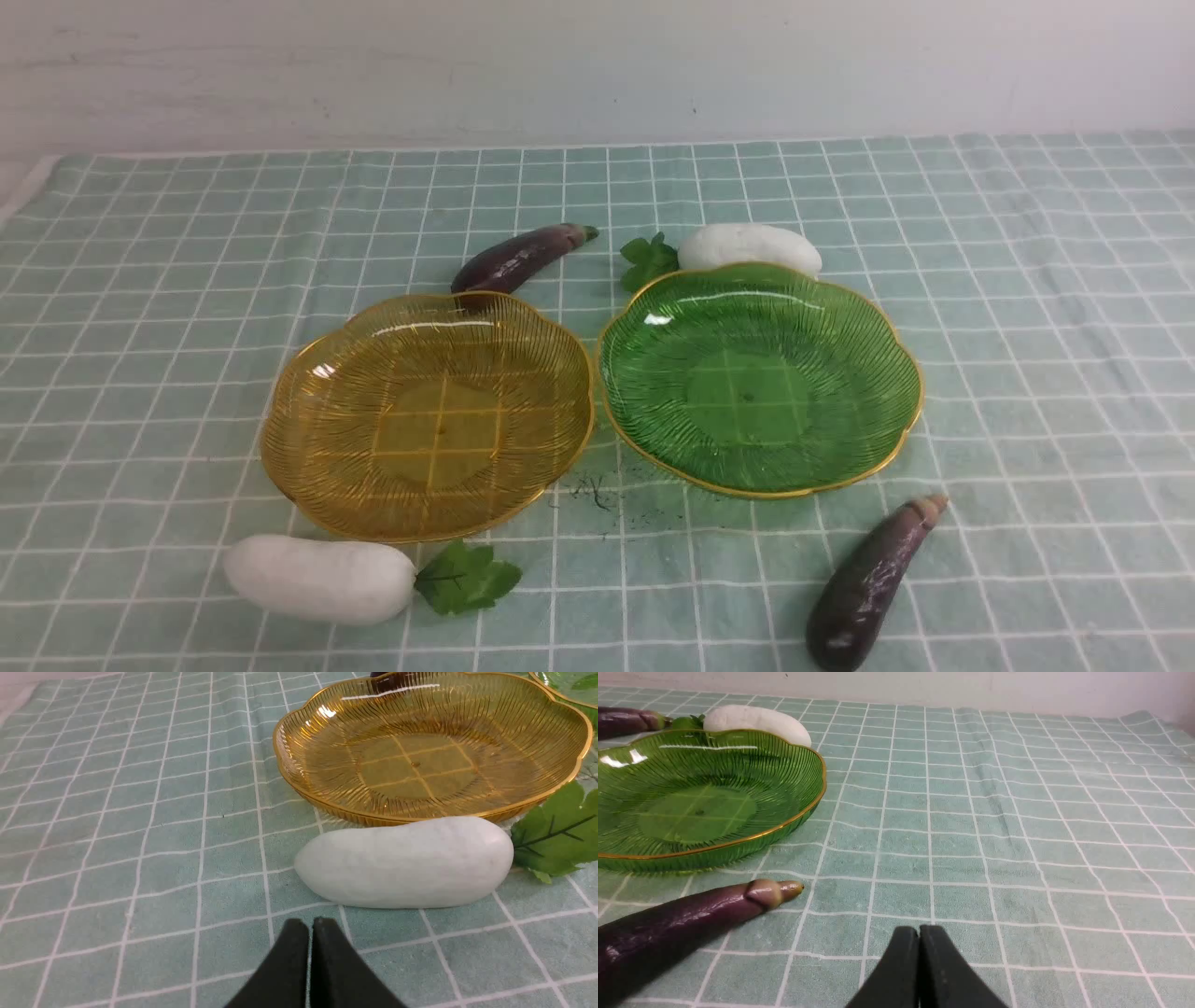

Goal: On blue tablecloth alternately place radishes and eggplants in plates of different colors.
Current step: 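Pick up the white radish and place it in the left plate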

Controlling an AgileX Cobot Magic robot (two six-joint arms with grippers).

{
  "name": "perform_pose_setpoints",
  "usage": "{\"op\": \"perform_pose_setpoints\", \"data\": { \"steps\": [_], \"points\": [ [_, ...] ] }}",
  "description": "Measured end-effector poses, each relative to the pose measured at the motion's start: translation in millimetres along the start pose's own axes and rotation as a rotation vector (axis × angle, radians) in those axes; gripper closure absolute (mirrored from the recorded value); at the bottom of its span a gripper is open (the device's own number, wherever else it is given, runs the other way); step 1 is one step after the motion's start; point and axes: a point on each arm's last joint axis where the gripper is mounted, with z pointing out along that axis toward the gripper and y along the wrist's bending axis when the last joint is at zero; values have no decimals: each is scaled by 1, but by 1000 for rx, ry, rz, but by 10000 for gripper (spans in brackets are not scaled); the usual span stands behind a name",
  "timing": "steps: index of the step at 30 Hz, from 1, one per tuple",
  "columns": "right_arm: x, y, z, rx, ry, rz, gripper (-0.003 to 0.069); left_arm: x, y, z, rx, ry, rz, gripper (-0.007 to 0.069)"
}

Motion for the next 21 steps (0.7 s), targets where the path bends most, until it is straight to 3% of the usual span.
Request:
{"op": "perform_pose_setpoints", "data": {
  "steps": [15, 20, 21],
  "points": [
    [0, 0, 0, 0, 0, 0, 673, 0, 1, 0, -9, -5, 24, 633],
    [0, 0, 0, 0, 0, 0, 673, -9, -1, 0, 13, -101, -164, 633],
    [0, 0, 0, 0, 0, 0, 673, -14, -1, -1, 32, -154, -292, 633]
  ]
}}
